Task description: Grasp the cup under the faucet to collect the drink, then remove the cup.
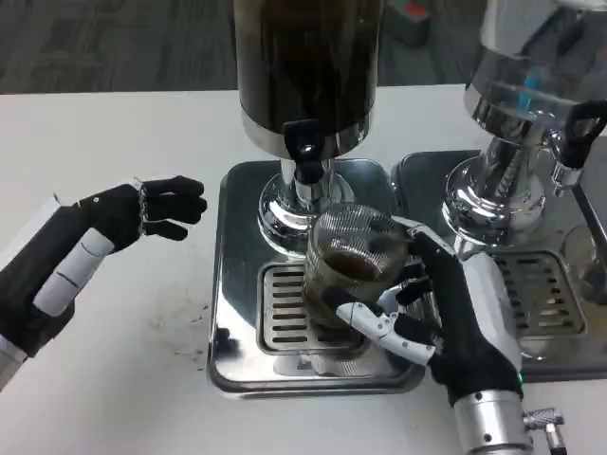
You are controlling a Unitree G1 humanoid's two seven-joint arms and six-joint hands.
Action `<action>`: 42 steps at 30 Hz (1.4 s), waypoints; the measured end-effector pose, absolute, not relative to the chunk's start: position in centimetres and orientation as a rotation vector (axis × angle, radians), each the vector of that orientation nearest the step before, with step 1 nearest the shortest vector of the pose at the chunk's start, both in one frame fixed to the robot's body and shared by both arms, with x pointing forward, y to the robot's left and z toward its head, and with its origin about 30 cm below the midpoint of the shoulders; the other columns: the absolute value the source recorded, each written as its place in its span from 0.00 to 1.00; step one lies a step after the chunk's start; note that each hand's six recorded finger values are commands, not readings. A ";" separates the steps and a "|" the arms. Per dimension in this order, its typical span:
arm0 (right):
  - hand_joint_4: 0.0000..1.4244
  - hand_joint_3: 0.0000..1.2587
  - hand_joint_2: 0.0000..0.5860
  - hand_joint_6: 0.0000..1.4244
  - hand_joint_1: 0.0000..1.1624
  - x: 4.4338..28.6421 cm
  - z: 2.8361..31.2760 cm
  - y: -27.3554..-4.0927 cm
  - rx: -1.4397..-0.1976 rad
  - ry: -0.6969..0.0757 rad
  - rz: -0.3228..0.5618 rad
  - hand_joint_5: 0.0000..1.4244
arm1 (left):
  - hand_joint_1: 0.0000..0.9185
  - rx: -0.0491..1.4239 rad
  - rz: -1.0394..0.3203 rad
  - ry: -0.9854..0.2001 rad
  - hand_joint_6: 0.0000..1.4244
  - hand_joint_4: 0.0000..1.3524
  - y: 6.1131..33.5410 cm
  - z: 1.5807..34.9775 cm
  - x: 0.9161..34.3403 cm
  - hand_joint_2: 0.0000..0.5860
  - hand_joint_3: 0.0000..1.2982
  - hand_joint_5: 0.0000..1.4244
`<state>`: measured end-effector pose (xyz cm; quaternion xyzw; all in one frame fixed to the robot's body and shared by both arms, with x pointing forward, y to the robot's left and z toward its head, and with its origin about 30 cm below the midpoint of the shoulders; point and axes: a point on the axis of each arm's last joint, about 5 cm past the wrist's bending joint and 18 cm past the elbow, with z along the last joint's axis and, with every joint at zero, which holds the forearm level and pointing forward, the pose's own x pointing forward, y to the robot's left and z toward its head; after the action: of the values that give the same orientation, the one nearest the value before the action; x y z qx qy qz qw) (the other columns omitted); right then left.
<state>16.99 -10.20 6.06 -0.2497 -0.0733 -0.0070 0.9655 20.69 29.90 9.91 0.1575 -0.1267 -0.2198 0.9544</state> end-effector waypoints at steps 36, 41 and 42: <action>0.40 0.40 0.38 0.59 0.66 15.0 7.6 -12.8 -0.597 -0.139 -0.060 0.50 | 0.00 0.387 -0.494 -0.281 0.28 0.25 29.1 9.6 20.9 0.20 0.26 0.22; 0.39 0.39 0.36 0.61 0.73 14.7 8.0 -13.3 -0.605 -0.150 -0.076 0.51 | 0.00 0.406 -0.505 -0.289 0.28 0.24 29.0 9.6 20.8 0.21 0.26 0.22; 0.39 0.39 0.35 0.61 0.74 14.7 8.0 -13.4 -0.607 -0.148 -0.077 0.51 | 0.00 0.407 -0.505 -0.289 0.28 0.24 29.0 9.6 20.8 0.21 0.26 0.22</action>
<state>14.66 -13.40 7.98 -0.2987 -0.0729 -0.0379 0.9508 20.84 28.98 9.55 0.1994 -0.1414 -0.2471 0.9376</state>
